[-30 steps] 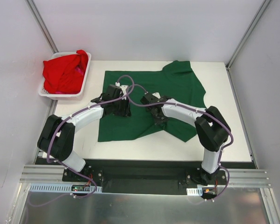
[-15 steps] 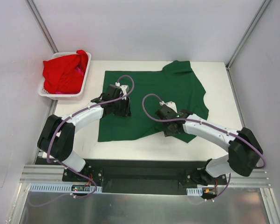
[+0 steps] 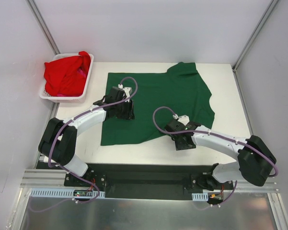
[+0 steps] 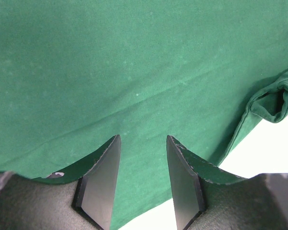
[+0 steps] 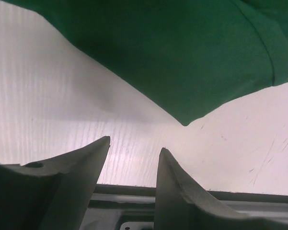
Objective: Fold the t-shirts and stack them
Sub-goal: Fold the tshirt
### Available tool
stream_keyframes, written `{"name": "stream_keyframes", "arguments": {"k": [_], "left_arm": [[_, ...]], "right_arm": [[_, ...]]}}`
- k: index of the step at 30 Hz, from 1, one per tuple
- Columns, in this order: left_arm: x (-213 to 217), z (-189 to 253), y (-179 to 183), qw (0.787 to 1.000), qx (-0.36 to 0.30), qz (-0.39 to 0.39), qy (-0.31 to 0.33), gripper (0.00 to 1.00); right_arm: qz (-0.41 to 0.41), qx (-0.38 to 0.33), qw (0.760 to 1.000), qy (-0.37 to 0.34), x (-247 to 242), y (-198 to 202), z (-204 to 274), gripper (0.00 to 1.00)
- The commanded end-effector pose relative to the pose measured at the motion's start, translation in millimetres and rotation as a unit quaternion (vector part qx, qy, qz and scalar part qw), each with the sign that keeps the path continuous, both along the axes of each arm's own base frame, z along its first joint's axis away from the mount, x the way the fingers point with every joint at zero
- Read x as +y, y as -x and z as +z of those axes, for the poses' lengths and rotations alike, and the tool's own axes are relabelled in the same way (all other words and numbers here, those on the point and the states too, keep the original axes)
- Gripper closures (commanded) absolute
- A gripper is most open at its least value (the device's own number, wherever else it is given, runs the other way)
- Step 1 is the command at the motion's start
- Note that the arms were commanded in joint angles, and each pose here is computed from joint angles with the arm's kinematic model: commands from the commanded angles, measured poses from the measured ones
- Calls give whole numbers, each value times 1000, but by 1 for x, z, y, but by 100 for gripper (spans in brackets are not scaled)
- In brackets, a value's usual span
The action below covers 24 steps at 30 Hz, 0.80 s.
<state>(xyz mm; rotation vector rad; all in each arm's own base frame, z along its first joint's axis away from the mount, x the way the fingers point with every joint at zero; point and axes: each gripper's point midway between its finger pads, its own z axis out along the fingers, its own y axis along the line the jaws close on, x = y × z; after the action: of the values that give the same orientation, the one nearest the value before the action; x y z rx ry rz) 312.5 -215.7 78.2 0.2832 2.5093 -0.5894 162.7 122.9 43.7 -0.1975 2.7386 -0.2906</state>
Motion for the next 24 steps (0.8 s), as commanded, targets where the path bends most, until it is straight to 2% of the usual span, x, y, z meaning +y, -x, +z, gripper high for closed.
{"name": "stream_keyframes", "arguments": {"k": [1, 7, 17, 24], "left_arm": [[2, 14, -8, 1000, -29, -2, 4, 57], [3, 12, -7, 1000, -28, -2, 2, 57], [4, 10, -9, 1000, -24, -2, 2, 57], [2, 7, -11, 1000, -17, -4, 5, 57]], "right_arm": [[-33, -29, 999, 23, -8, -7, -5, 50], [-34, -35, 998, 36, -9, -17, -12, 50], [-55, -28, 996, -71, -6, -24, -30, 49], [-58, -32, 995, -71, -9, -27, -24, 49]]}}
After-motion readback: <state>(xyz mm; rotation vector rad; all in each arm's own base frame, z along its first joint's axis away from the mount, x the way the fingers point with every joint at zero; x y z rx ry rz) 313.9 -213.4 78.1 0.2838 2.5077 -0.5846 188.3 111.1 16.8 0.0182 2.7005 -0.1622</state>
